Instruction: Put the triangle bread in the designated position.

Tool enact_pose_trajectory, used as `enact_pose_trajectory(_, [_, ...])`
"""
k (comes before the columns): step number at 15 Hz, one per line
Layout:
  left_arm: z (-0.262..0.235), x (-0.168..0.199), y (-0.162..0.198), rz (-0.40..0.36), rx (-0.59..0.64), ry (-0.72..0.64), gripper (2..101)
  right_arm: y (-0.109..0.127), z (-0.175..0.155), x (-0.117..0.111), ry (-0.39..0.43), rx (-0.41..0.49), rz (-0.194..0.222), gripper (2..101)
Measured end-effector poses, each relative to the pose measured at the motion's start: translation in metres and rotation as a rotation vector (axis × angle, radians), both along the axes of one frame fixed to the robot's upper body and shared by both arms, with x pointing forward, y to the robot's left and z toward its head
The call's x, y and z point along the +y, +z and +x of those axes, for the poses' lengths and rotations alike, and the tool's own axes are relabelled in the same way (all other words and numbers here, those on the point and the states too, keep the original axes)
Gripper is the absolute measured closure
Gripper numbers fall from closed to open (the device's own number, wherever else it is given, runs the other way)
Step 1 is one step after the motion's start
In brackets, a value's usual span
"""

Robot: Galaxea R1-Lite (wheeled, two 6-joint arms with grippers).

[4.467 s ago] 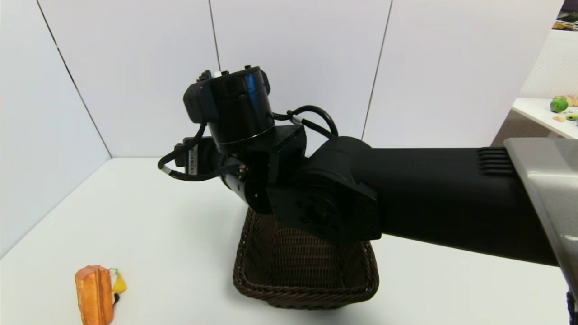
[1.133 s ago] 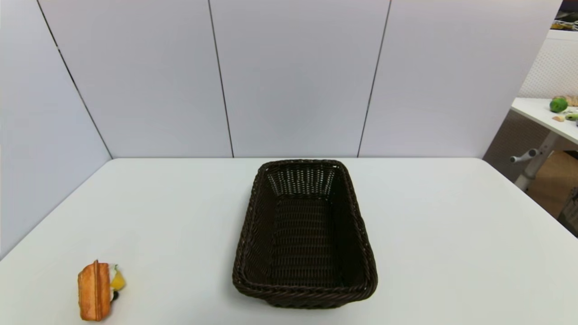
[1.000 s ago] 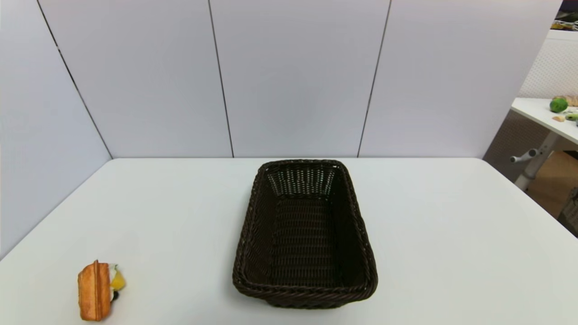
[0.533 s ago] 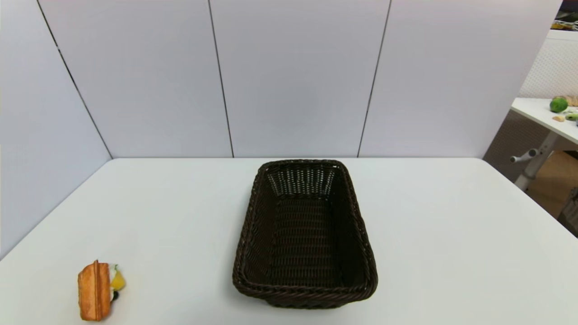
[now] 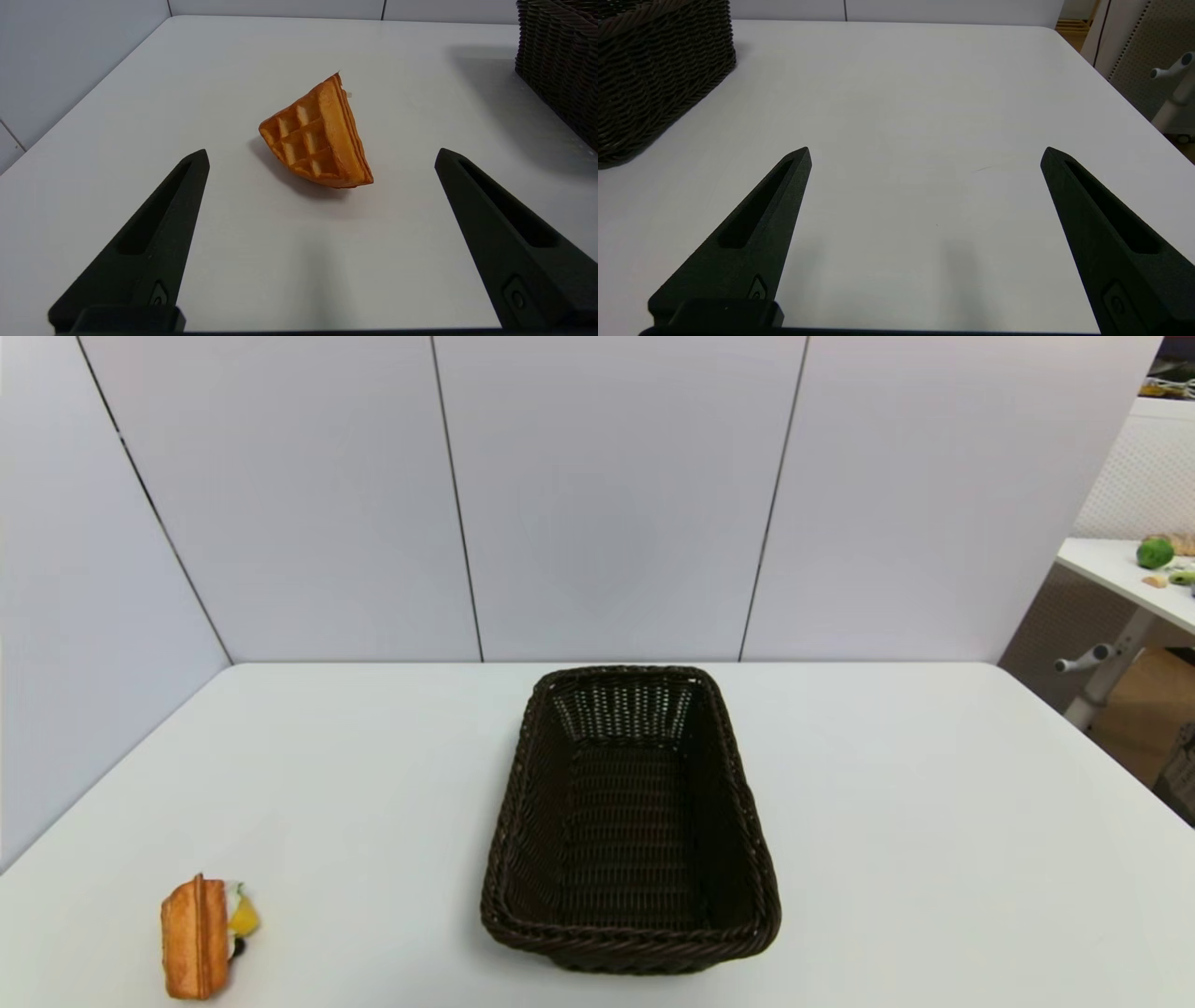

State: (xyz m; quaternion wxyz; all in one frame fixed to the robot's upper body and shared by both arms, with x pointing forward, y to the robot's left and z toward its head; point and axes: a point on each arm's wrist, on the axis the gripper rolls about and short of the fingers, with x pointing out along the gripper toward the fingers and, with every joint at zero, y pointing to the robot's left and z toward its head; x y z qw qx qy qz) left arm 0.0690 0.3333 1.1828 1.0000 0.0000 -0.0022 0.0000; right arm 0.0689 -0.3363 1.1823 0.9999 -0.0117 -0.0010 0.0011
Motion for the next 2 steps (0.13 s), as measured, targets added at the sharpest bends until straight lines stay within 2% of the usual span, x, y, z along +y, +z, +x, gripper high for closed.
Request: enact_pose_trajectory(2, [0.0000, 0.0000, 0.0000, 0.000, 0.000, 0.000, 5.3, -0.0002, 0.0000, 0.0000, 0.000, 0.002, 0.003, 5.0])
